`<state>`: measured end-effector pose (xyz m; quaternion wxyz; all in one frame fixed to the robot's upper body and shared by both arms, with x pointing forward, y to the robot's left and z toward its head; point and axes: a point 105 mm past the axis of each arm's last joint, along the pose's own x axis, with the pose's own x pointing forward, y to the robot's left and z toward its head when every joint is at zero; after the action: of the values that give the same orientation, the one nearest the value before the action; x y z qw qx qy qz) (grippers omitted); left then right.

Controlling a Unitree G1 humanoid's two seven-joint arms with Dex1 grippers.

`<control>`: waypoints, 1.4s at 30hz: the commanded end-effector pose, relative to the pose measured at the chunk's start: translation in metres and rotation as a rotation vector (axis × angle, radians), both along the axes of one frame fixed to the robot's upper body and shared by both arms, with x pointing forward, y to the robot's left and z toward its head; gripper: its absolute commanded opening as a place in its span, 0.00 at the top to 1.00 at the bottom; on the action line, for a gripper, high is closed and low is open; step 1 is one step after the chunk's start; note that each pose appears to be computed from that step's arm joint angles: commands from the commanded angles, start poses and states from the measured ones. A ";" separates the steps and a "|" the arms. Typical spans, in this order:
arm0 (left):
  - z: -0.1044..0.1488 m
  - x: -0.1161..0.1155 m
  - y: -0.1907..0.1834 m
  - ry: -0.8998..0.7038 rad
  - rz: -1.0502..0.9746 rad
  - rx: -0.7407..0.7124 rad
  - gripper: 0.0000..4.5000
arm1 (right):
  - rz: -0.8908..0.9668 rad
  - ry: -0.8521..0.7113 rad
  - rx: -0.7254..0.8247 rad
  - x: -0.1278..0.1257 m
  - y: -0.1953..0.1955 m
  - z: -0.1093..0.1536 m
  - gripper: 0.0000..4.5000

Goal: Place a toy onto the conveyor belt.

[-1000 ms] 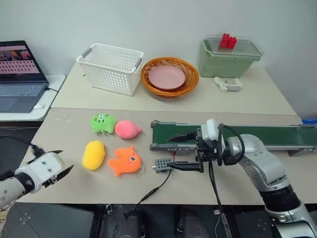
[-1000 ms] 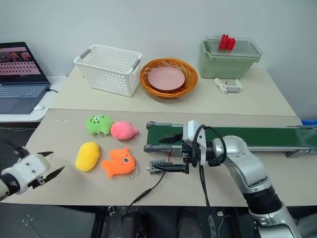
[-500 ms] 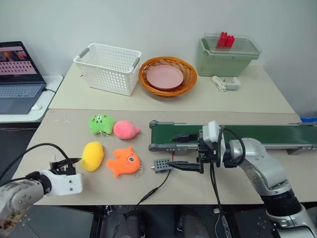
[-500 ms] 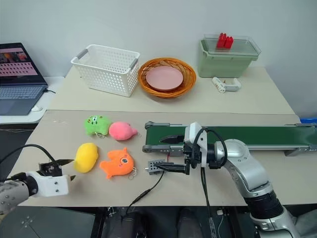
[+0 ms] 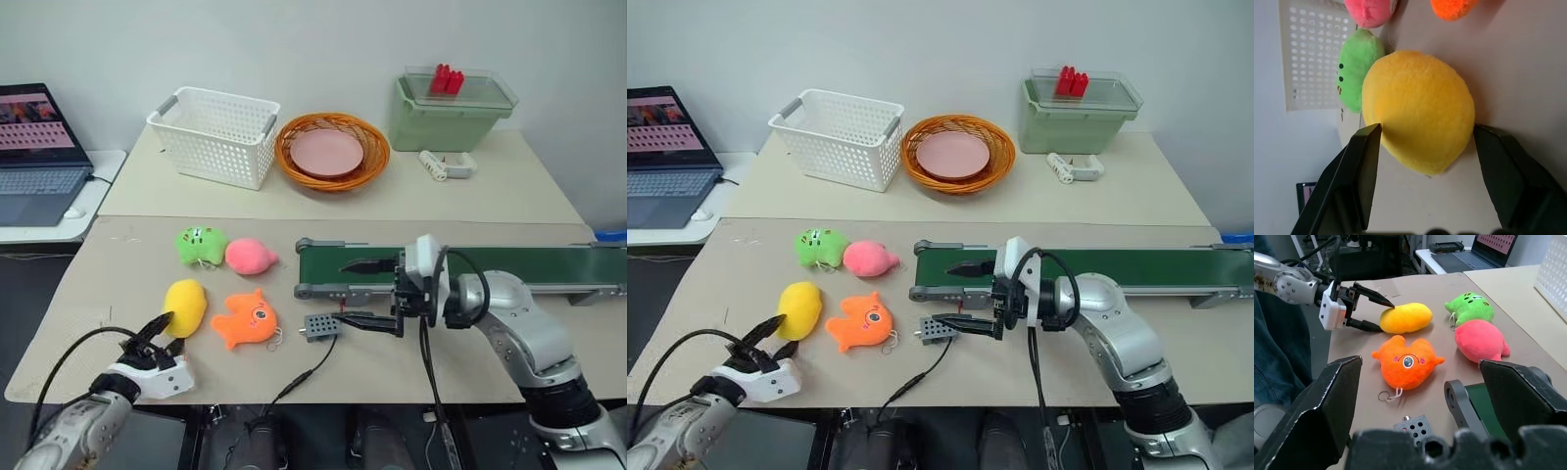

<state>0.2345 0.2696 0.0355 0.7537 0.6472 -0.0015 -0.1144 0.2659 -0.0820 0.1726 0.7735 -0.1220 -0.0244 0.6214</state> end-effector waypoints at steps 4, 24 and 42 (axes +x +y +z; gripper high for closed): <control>-0.023 -0.004 0.003 -0.014 0.073 0.010 0.30 | -0.014 -0.068 0.005 0.003 -0.005 0.016 0.00; 0.000 0.045 -0.005 -0.076 0.039 -0.030 0.41 | -0.024 -0.066 -0.002 0.004 -0.007 0.016 0.00; 0.072 0.050 0.029 -0.287 0.311 -0.522 0.99 | -0.026 -0.055 -0.012 0.008 -0.008 0.012 0.00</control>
<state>0.2822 0.2959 0.0779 0.8726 0.4834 -0.0024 0.0694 0.2745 -0.0895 0.1733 0.7821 -0.1353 -0.0166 0.6080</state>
